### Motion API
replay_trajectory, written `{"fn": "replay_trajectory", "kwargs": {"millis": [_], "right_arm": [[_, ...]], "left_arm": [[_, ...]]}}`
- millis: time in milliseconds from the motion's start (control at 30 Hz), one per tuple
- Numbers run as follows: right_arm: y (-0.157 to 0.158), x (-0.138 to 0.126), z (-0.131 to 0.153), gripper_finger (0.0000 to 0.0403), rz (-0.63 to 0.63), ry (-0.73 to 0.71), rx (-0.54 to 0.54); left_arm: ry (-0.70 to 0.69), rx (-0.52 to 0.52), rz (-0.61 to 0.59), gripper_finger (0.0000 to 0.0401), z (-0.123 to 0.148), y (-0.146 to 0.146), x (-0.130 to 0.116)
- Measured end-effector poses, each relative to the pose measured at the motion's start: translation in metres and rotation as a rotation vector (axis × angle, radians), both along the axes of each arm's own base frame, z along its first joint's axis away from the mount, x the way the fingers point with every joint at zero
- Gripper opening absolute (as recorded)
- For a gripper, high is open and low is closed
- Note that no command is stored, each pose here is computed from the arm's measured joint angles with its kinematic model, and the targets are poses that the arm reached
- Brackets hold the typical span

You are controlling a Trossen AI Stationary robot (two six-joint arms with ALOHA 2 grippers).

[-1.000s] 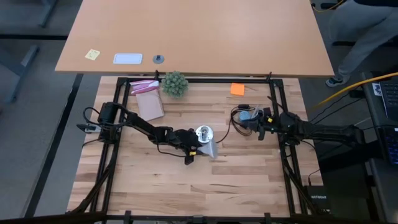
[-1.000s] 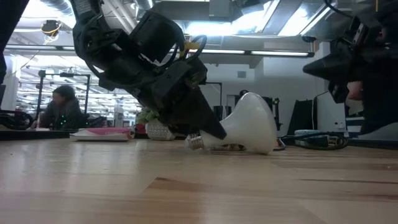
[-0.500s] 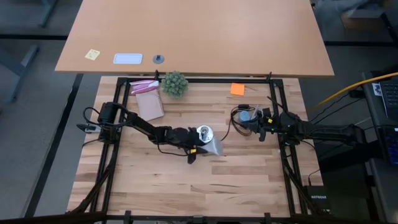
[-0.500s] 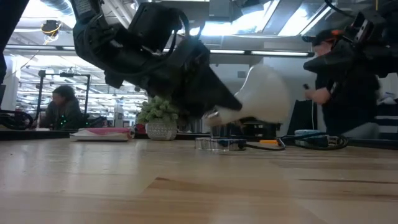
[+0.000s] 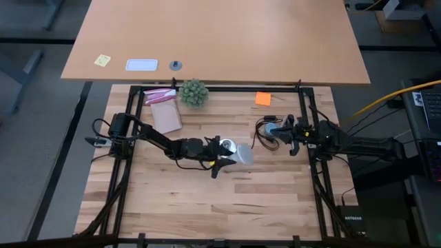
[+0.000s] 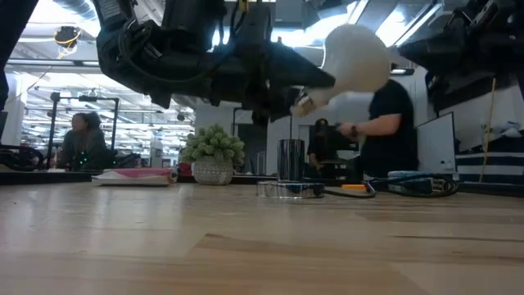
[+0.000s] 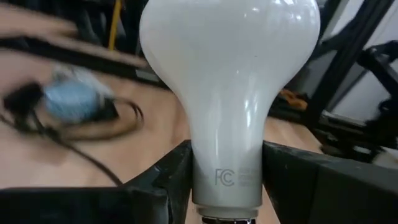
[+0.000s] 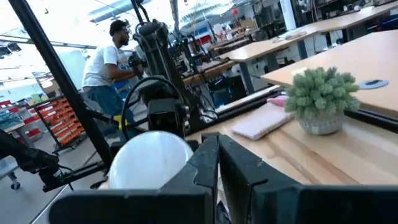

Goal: Screw lightbulb
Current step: Insert the lightbulb into the lamp

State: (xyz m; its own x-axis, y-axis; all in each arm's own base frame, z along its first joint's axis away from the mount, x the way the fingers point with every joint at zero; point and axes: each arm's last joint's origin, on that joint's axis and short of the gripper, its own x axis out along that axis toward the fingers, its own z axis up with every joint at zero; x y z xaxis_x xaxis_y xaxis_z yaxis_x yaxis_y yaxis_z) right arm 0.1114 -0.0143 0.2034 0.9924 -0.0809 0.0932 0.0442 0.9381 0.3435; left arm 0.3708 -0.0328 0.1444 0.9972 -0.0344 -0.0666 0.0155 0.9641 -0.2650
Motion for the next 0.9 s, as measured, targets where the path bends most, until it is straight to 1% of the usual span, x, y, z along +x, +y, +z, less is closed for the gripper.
{"fn": "replay_trajectory", "kwargs": {"millis": [33, 200, 367, 467, 600, 800, 900], "right_arm": [[0.0, 0.0, 0.001, 0.0021, 0.0, -0.002, -0.001], [-0.001, 0.005, -0.003, 0.0021, 0.001, 0.048, 0.008], [-0.002, 0.016, -0.014, 0.0021, 0.001, 0.148, 0.048], [-0.004, 0.025, -0.018, 0.0021, 0.002, 0.172, 0.06], [-0.005, 0.038, -0.023, 0.0021, 0.002, 0.181, 0.062], [-0.008, 0.055, -0.028, 0.0021, 0.012, 0.14, 0.062], [-0.009, 0.063, -0.029, 0.0021, 0.02, 0.117, 0.095]], "left_arm": [[-0.019, 0.017, 0.012, 0.0153, 0.002, 0.001, 0.0], [-0.09, 0.021, 0.068, 0.0154, 0.009, 0.013, 0.001], [-0.101, 0.005, 0.103, 0.0154, 0.011, 0.026, 0.003], [-0.105, 0.005, 0.113, 0.0155, 0.013, 0.03, 0.004], [-0.117, 0.012, 0.116, 0.0155, 0.016, 0.031, 0.007], [-0.112, 0.013, 0.116, 0.0155, 0.016, 0.031, 0.007], [-0.078, 0.015, 0.115, 0.0155, 0.012, 0.031, 0.007]]}}
